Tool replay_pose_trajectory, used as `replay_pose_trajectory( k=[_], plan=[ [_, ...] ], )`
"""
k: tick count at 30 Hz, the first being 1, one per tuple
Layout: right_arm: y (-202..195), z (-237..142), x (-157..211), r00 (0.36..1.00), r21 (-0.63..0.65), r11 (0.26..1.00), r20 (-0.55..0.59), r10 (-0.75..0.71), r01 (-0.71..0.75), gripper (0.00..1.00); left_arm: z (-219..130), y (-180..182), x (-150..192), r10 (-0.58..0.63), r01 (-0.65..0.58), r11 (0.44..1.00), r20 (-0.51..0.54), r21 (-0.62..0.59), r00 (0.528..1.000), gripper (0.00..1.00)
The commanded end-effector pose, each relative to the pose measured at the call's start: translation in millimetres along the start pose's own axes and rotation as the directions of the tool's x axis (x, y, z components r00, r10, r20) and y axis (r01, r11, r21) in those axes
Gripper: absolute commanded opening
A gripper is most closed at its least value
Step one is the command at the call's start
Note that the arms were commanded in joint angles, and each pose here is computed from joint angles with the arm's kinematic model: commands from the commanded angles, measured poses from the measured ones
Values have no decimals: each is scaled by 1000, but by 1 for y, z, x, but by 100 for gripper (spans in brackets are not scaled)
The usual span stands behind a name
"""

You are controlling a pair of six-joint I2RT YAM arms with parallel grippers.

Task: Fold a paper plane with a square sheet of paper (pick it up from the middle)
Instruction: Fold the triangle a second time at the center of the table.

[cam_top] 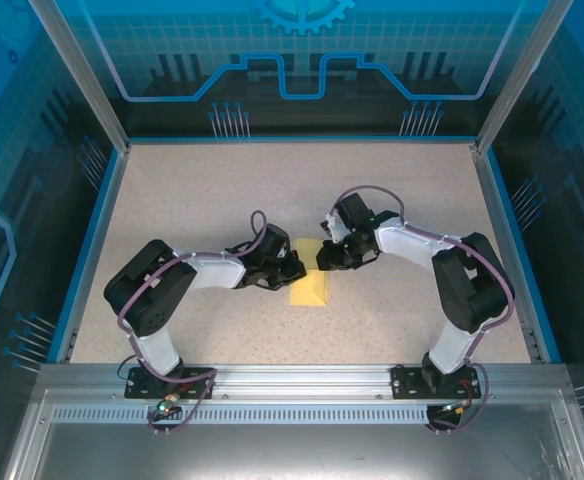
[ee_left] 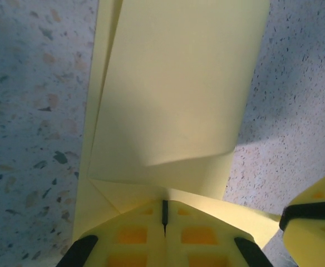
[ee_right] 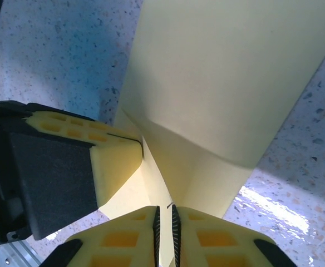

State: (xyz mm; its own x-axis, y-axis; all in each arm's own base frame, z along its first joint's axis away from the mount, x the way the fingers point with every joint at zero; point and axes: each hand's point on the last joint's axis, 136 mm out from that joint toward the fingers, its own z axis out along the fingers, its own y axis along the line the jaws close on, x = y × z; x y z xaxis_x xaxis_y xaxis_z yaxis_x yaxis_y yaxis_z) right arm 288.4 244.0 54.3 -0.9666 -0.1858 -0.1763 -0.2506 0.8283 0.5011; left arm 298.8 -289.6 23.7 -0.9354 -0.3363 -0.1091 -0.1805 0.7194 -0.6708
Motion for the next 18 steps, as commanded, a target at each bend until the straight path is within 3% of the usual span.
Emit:
replay_pose_trajectory(
  k=[1,7,18],
  plan=[
    [-12,4,-4,999,53,998,0,35,-35,16,2,-14,-1,14,-14,999,-8,39,1000,4],
    [-29,3,-41,992,88,991,77,98,-105,16,2,-15,0,18,-18,999,-11,42,1000,4],
    [-40,26,-59,993,94,989,37,110,-113,15,2,-21,2,28,-27,998,-16,51,999,4]
  ],
)
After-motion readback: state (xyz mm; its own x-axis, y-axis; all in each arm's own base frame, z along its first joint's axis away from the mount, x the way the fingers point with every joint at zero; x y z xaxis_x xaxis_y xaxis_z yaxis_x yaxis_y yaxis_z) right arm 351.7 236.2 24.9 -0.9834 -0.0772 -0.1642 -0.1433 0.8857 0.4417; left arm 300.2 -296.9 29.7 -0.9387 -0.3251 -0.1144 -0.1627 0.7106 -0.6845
